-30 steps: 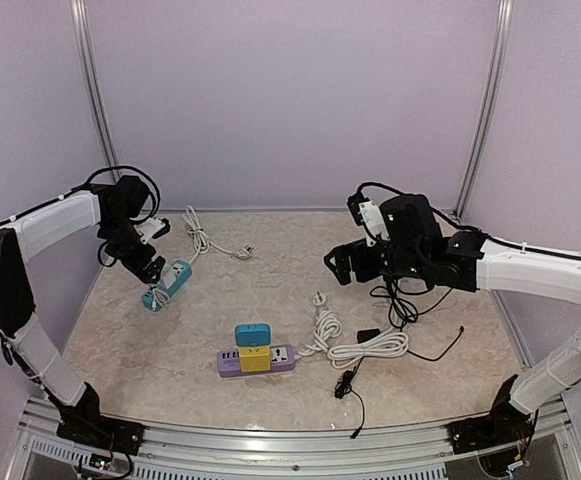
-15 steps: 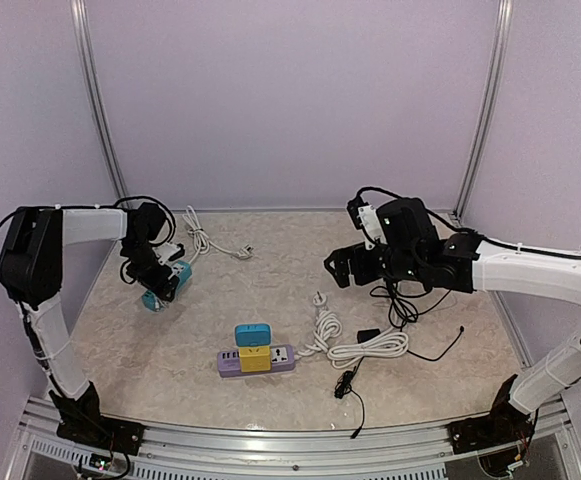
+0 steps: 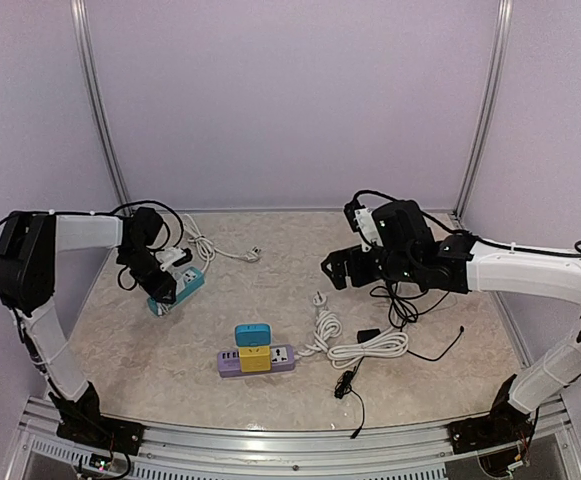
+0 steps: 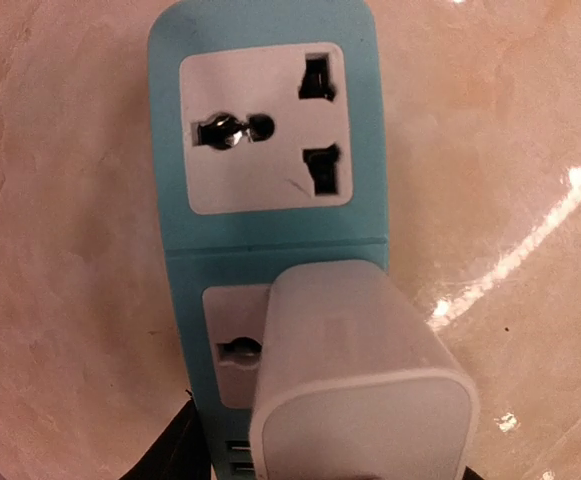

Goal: Insert the plug
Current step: Move the socket to the center of the board, then adjust the plug at the center of the board.

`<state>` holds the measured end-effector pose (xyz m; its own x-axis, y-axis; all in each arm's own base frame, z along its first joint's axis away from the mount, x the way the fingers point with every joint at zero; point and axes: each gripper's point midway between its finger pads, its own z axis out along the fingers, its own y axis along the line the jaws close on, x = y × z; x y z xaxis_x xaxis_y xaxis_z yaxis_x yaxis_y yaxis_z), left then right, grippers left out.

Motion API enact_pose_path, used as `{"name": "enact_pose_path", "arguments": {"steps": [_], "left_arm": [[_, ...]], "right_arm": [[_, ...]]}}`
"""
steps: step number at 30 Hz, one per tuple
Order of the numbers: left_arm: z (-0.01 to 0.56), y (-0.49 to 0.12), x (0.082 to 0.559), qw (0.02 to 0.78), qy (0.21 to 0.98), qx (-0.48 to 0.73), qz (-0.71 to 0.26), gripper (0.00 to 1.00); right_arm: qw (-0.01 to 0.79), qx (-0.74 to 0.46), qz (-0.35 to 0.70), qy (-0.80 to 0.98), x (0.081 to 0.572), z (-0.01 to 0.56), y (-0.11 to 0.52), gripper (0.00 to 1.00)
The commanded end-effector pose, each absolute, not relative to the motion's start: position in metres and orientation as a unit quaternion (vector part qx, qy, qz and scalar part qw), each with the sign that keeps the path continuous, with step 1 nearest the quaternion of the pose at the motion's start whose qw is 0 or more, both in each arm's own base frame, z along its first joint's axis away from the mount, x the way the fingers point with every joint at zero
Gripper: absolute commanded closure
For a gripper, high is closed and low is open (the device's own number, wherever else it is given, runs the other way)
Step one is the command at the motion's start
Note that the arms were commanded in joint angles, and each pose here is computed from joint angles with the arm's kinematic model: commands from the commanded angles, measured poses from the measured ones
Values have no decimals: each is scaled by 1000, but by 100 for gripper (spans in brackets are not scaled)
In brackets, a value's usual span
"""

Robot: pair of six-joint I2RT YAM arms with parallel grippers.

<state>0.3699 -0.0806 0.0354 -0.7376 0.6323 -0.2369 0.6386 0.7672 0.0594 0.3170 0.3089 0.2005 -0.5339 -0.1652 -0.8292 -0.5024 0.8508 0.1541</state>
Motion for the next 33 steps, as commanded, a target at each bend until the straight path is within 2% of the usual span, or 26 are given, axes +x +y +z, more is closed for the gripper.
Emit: {"name": "enact_pose_path", "arguments": {"steps": [1,8,11,14,19,23,28,33], "left_arm": [[17,-104,289,26,877,473,-78,52],[19,-108,243,-2,804,590,-77,53],[21,-103,243,-4,794,605,-66,50],[31,-103,245,-9,784,617,-69,39],[62,-104,277,45,793,606,-36,16],[99,-106,294,82,807,584,-42,6],[125,-105,298,110,813,572,-23,5],[158,-107,308,169,832,528,-7,5]], "right_arm": [[440,-190,210,852,316,199,314,0],[432,-192,230,851,311,199,319,0],[426,-197,235,851,307,195,319,0],[418,-201,222,858,306,188,315,0],[419,-185,170,873,305,188,290,0],[431,-145,168,875,296,196,267,0],[363,-130,146,911,273,176,242,1],[267,-108,71,955,277,141,220,13]]}}
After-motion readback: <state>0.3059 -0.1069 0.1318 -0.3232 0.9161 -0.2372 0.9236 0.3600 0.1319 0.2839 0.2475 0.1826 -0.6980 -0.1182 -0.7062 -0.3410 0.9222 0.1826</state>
